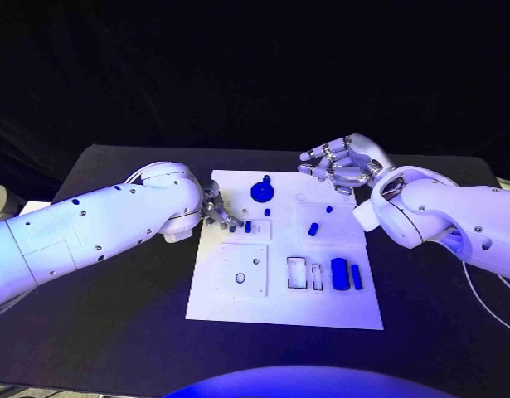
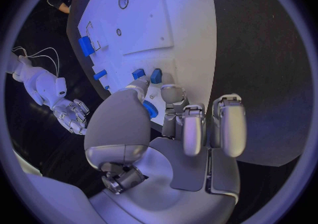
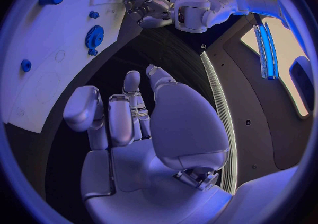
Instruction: Assemble the parts on the task board
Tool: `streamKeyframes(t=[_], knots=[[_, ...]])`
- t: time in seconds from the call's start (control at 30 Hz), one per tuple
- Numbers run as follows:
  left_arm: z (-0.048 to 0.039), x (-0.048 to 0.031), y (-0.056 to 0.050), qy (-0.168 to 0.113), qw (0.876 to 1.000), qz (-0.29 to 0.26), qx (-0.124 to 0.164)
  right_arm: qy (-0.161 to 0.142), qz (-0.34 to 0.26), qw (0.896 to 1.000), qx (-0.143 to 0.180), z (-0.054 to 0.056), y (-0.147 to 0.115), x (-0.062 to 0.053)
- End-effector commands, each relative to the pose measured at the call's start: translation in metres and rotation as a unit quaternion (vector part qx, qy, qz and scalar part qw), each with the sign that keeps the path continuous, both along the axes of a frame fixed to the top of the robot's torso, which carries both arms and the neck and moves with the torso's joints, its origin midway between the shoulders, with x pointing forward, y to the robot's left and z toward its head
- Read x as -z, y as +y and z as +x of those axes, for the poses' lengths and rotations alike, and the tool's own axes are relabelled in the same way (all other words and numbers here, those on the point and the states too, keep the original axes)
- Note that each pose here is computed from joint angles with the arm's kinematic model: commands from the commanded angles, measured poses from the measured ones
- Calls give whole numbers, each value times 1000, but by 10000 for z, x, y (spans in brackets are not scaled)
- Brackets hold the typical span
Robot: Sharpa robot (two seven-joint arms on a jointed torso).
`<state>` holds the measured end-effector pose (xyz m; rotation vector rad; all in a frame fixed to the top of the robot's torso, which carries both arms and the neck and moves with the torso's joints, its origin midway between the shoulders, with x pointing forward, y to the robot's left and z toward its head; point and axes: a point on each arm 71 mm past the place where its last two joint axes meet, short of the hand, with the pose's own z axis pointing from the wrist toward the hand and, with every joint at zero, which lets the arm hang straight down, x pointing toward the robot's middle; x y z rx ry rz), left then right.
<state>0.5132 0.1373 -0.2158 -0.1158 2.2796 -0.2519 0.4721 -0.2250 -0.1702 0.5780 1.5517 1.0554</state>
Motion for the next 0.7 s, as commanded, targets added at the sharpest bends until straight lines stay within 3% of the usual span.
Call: streamKeyframes(t=[0.03,0.17,0.4,0.7], knots=[[-7,24,36,-3,1000,3,-17,-4,-2,1000,-8,-5,16,-3],[-3,-6,44,-19,999,-26,-25,-4,-2,1000,-8,-3,14,-2],[34,-95,32,-61,989,-134,-22,-4,-3,1000,-6,1,4,0],[84,-269,-30,-128,947,-295,21,-3,-3,1000,-5,4,-3,3]])
